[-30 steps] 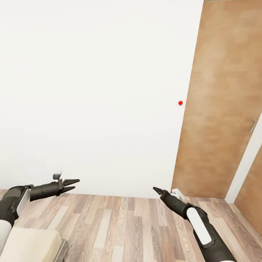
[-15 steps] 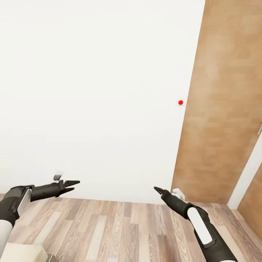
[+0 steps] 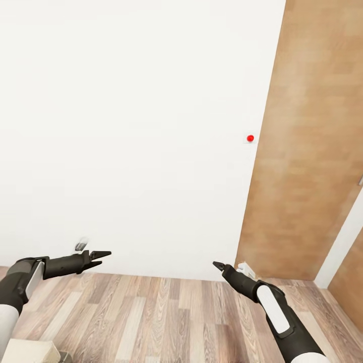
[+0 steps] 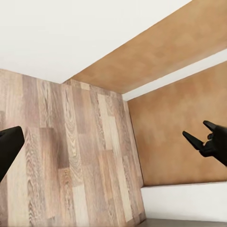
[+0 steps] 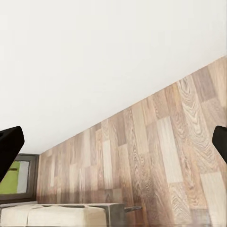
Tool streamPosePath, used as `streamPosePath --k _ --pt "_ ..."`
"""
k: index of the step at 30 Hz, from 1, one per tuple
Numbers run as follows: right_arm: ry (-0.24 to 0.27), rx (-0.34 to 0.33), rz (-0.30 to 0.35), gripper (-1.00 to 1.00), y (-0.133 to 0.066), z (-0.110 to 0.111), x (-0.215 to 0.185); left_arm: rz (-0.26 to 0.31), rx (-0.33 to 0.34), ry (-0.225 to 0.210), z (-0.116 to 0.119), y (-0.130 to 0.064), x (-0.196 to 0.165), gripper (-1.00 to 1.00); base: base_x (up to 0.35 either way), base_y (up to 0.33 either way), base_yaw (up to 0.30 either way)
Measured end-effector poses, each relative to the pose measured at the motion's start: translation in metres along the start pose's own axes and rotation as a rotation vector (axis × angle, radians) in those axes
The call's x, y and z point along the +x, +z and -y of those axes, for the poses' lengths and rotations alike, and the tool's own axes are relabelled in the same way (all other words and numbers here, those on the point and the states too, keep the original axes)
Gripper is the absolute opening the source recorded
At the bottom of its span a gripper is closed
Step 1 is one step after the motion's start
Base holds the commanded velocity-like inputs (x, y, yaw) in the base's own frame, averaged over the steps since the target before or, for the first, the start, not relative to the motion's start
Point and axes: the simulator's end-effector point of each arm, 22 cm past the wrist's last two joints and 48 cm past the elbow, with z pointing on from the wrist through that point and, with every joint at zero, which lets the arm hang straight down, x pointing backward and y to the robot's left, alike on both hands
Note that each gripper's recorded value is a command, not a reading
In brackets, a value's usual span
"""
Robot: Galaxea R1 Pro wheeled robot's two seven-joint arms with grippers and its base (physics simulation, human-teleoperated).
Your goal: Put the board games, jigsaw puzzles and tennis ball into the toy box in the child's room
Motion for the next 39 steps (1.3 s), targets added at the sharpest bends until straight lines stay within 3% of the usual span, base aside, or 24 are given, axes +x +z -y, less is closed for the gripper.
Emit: streamPosePath --k 10,14,18,22,23,24,28,33,39 --pt "0.03 0.064 -0.053 1.0 0.007 0.034 0.023 -0.018 -0.066 -0.015 -0.017 0.014 0.01 1.0 0.0 0.0 0.0" --pt "0.036 0.096 -0.074 1.0 0.007 0.051 0.036 -0.027 -0.135 -0.013 -0.032 0.025 0.016 1.0 0.0 0.0 0.0" --pt "-0.015 0.183 -0.102 1.0 0.007 0.085 0.053 -0.026 -0.26 0.002 -0.063 0.043 0.031 1.0 0.0 0.0 0.0" --pt "-0.133 0.328 -0.091 1.0 0.005 0.142 0.076 -0.052 -0.382 -0.018 -0.101 0.064 0.069 1.0 0.0 0.0 0.0" --pt "-0.153 0.352 -0.088 1.0 0.003 0.153 0.08 -0.052 -0.404 -0.019 -0.108 0.065 0.074 1.0 0.0 0.0 0.0" --pt "-0.204 0.408 -0.08 1.0 -0.002 0.179 0.093 -0.049 -0.467 -0.011 -0.128 0.066 0.088 1.0 0.0 0.0 0.0" --pt "-0.25 0.487 -0.098 1.0 -0.016 0.221 0.124 -0.067 -0.588 -0.007 -0.165 0.063 0.122 1.0 0.0 0.0 0.0" --pt "-0.263 0.521 -0.108 1.0 -0.024 0.239 0.139 -0.104 -0.759 0.075 -0.205 0.057 0.17 1.0 0.0 0.0 0.0" --pt "-0.27 0.55 -0.096 1.0 -0.032 0.254 0.147 -0.125 -0.879 0.144 -0.212 0.072 0.213 1.0 0.0 0.0 0.0"
